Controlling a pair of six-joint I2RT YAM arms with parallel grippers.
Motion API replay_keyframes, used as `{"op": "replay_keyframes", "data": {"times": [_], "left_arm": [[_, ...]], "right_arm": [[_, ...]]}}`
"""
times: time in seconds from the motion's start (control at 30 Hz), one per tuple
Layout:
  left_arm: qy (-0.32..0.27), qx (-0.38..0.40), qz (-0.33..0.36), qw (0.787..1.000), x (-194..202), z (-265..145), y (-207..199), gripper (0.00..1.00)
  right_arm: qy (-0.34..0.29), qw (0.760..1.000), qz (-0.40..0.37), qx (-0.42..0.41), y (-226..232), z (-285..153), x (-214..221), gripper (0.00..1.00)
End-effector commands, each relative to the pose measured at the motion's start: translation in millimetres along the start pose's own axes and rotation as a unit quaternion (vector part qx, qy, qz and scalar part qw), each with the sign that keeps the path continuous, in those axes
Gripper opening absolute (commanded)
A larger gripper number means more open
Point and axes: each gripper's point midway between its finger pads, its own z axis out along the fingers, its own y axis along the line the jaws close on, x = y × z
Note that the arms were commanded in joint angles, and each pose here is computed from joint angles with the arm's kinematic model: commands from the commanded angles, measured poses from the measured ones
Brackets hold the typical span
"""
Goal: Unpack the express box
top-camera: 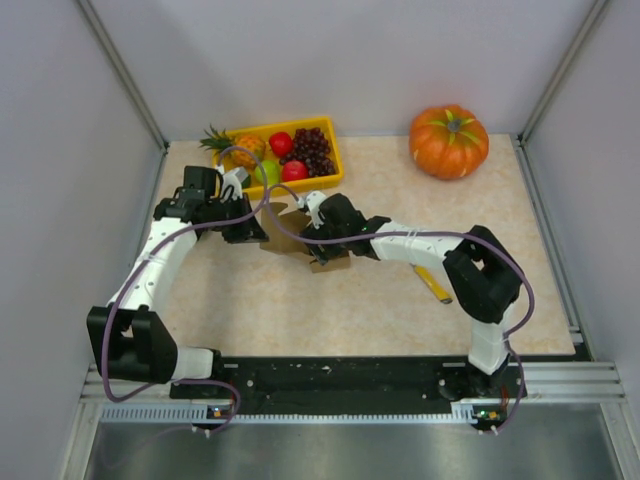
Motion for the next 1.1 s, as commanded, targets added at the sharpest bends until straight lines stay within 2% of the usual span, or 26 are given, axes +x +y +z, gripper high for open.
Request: {"op": "replay_keyframes", "data": {"times": [0.0,0.17,0.37,0.57,0.7,0.9,1.07], "left_arm": [[-0.009,0.003,0.013,1.000,-5.2,-0.5,2.6,0.00],[-0.005,0.016,0.011,1.000,-3.0,1.2,-0.6,0.00],[-0.002,0.032,0.004,0.999,-3.2,0.8,-7.0,0.00],[0.000,0.037,-0.002,0.999,-2.7,0.5,-9.3,0.00],[-0.001,0.035,-0.003,0.999,-3.8,0.5,-8.9,0.00],[-0.001,0.029,-0.006,1.000,-4.2,1.2,-7.0,0.00],[0.000,0.020,-0.018,1.000,-3.6,0.4,-5.0,0.00]], "right_arm": [[-0.010,1.000,-0.011,0.004,-1.2,12.0,-5.8,0.71],[-0.022,1.000,-0.002,0.010,-4.1,17.5,-13.0,0.70],[-0.078,0.997,0.023,0.004,0.9,25.0,-27.4,0.66],[-0.059,0.998,0.026,0.008,-0.7,26.8,-25.2,0.49],[-0.059,0.998,0.024,0.008,-0.9,20.9,-26.1,0.45],[-0.059,0.998,0.032,0.018,-4.2,12.4,-28.4,0.34],[-0.089,0.995,0.047,0.020,-5.7,-7.9,-52.5,0.29]]}}
